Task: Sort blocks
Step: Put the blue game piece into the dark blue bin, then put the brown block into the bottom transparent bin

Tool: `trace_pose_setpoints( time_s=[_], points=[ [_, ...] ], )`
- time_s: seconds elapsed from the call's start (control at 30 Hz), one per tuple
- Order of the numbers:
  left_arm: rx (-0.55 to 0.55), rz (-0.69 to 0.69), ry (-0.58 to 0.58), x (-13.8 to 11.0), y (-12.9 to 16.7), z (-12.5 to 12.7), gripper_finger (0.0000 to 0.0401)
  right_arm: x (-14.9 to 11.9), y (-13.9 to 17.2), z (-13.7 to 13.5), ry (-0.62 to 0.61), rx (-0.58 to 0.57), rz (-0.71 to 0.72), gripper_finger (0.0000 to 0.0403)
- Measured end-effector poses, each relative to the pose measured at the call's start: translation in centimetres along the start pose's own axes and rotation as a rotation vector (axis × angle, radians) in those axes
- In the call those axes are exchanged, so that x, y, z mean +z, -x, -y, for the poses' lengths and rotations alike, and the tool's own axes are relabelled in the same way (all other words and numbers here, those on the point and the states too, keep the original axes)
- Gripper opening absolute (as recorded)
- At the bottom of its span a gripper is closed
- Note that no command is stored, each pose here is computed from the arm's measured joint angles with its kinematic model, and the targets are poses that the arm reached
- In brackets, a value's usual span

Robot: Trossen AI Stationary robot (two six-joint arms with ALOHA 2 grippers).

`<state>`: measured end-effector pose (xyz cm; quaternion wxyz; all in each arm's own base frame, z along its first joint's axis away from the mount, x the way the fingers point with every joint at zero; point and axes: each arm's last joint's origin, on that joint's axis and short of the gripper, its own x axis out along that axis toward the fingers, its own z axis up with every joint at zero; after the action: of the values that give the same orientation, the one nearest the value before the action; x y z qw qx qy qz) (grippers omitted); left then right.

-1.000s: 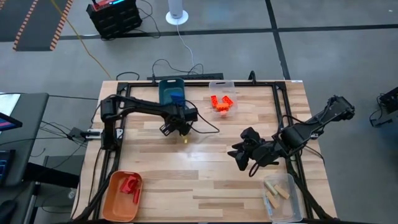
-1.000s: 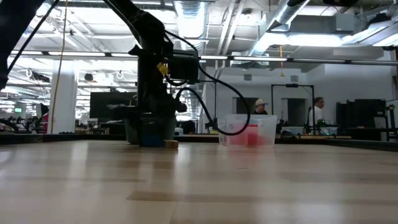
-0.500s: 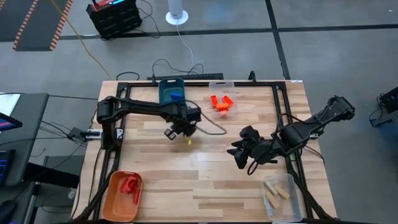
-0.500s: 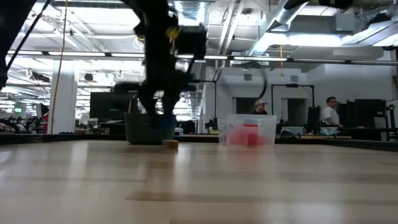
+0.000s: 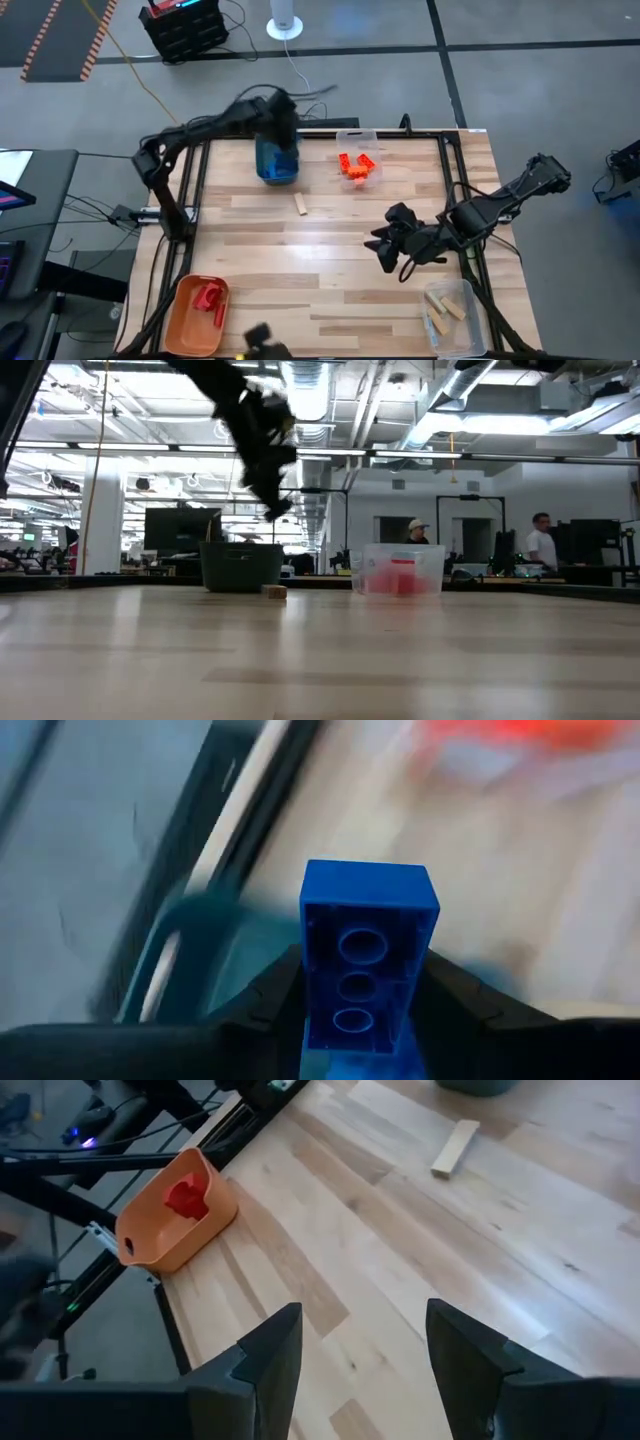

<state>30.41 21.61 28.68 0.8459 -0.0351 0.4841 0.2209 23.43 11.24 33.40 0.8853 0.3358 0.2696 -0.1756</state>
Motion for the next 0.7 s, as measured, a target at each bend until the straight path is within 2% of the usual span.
trace_pose_setpoints(
  time_s=[0.07,0.13,0.23,0.37,0.47,0.57,0.63,0.7],
  points=[
    [0.012,-0.073,0.124,-1.7,-0.9,-1.7,0.0130,-0.1,0.1,-0.2,-0.002,0.012,0.001,0.0205],
    [-0.002,-0.130,0.203,-3.3,-1.9,-2.3,0.0130,-0.1,0.1,-0.2,-0.006,0.016,0.005,0.0205],
    [-0.011,-0.209,0.262,-5.3,-3.3,-1.9,0.0140,0.0,0.1,-0.2,-0.007,0.017,0.006,0.0205],
    [0.017,-0.255,0.300,-6.3,-4.0,-1.3,0.0187,0.0,0.1,-0.2,-0.009,0.018,0.008,0.0205],
    [0.024,-0.254,0.303,-6.2,-3.9,-1.4,0.0231,0.0,0.1,-0.3,-0.010,0.022,0.010,0.0205],
    [-0.007,-0.232,0.284,-5.0,-2.8,-1.5,0.0264,0.0,0.1,-0.3,-0.011,0.022,0.010,0.0205],
    [-0.043,-0.206,0.204,-3.8,-1.8,-1.1,0.0276,0.0,0.1,-0.3,-0.011,0.023,0.011,0.0205],
    [-0.077,-0.188,0.033,-2.6,-0.8,0.4,0.0279,0.0,0.1,-0.3,-0.007,0.022,0.011,0.0205]
  ],
)
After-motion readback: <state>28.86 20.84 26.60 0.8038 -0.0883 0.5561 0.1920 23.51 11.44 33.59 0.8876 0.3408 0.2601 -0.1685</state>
